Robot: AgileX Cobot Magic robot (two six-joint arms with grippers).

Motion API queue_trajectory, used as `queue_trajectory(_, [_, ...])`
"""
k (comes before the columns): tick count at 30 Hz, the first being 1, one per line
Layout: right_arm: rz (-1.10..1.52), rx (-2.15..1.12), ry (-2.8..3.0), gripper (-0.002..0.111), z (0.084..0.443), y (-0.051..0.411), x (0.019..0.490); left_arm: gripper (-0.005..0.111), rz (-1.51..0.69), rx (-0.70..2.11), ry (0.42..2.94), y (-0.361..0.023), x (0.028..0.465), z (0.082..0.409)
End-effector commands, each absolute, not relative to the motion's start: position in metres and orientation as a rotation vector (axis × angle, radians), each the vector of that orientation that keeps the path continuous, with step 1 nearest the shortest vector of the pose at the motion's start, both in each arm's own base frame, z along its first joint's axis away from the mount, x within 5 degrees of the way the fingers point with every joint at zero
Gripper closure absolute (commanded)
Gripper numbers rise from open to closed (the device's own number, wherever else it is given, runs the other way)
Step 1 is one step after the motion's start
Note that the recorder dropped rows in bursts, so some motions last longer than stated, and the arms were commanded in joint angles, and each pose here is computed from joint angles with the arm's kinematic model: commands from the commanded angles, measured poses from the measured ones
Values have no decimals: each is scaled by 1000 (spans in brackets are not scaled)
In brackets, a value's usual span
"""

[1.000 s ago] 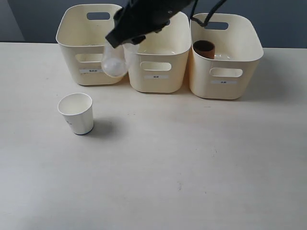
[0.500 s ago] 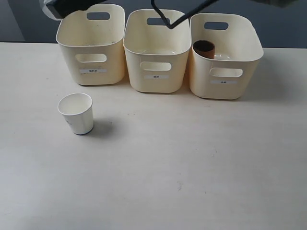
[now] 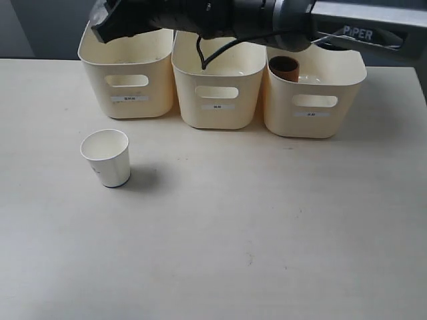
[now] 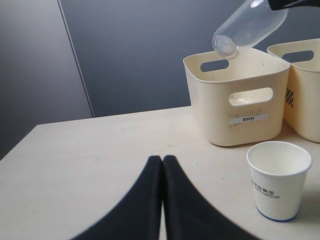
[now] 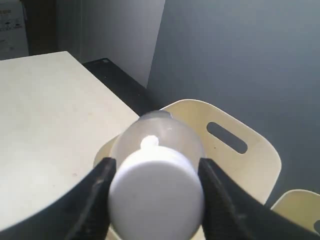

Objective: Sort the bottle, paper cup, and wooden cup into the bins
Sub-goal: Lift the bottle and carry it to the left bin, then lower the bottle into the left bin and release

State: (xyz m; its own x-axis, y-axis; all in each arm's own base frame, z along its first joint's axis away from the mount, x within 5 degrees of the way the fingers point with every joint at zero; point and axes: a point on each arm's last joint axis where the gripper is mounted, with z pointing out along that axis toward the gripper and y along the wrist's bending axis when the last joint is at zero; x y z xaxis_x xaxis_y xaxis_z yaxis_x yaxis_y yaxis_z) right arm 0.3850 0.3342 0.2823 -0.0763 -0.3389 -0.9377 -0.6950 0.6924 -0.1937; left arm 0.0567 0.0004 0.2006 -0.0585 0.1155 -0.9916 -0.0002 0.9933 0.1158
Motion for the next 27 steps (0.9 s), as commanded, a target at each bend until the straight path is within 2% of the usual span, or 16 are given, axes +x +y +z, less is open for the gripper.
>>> queue_trajectory(1, [357, -859, 1728, 109, 273, 331, 394, 107, 94, 87, 1617, 0, 56, 201])
queue_trajectory(15, [318, -955, 1810, 109, 244, 331, 397, 107, 94, 87, 1617, 0, 56, 201])
queue_trajectory(27, [319, -946, 1787, 109, 251, 333, 400, 107, 94, 87, 1617, 0, 56, 201])
